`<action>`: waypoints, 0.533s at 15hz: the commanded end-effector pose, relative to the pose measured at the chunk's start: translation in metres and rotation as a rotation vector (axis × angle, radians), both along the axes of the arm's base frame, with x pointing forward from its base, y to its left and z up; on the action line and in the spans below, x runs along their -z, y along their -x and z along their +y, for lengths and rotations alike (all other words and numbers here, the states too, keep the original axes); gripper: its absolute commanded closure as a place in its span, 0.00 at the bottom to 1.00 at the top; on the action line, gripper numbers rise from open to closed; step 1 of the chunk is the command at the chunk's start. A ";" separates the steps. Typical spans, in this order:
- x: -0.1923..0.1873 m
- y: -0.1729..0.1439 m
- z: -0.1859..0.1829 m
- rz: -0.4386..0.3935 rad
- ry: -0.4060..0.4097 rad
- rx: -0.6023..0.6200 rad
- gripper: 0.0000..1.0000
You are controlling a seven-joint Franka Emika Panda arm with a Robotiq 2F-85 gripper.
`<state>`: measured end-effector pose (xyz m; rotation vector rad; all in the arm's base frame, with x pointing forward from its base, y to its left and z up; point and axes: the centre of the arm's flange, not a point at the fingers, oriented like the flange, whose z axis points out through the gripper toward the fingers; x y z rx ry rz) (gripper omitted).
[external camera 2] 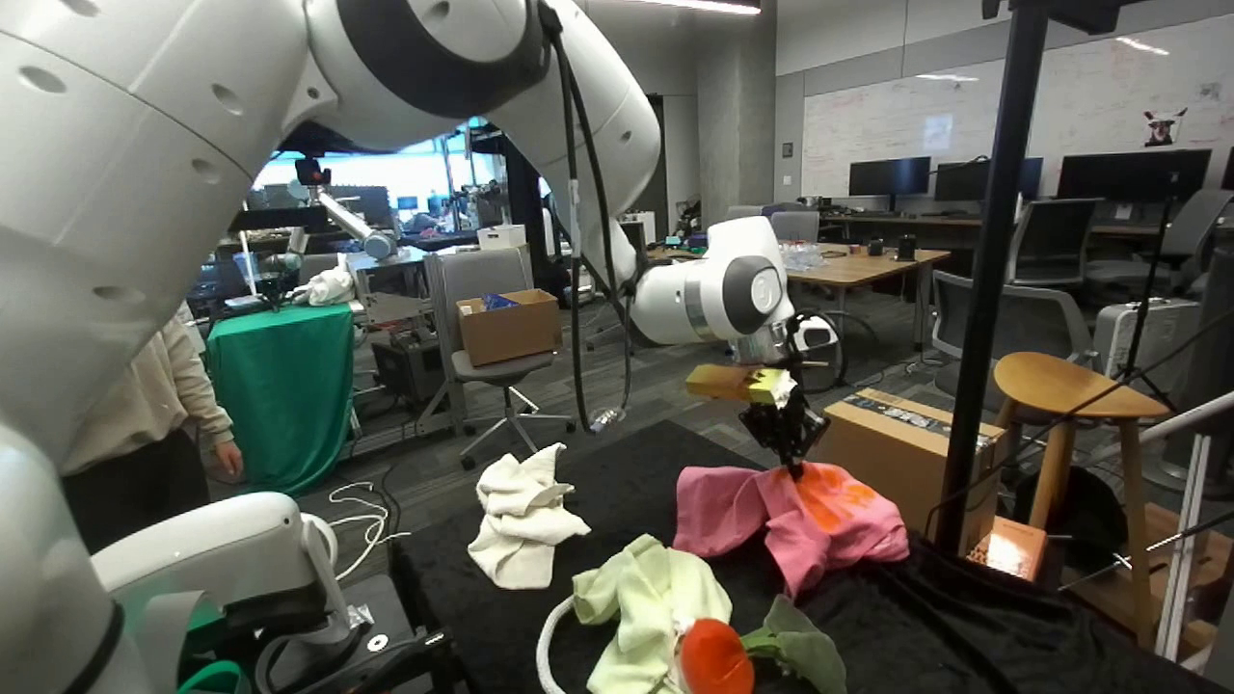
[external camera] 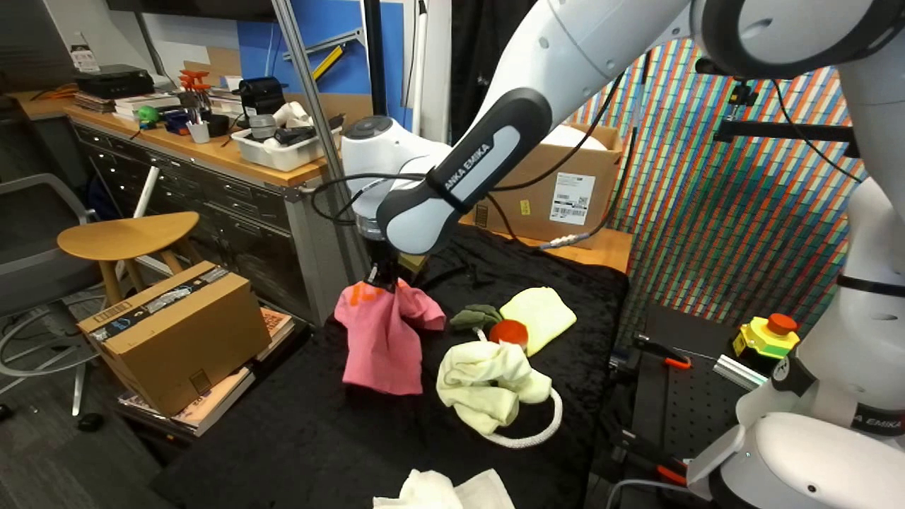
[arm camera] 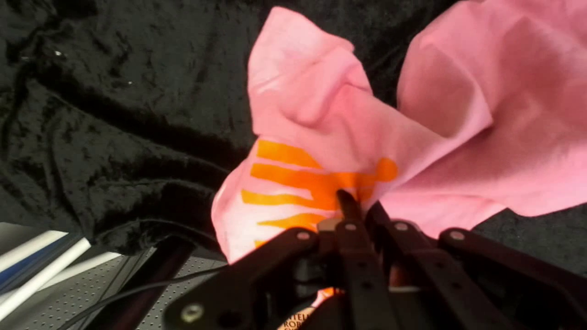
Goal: Group up the objects on the table
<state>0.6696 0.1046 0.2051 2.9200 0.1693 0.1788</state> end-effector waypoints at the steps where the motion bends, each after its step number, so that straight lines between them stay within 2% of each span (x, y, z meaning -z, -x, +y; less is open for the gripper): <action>1: -0.058 0.062 -0.032 -0.034 -0.048 -0.080 0.93; 8: -0.119 0.125 -0.073 -0.057 -0.092 -0.171 0.93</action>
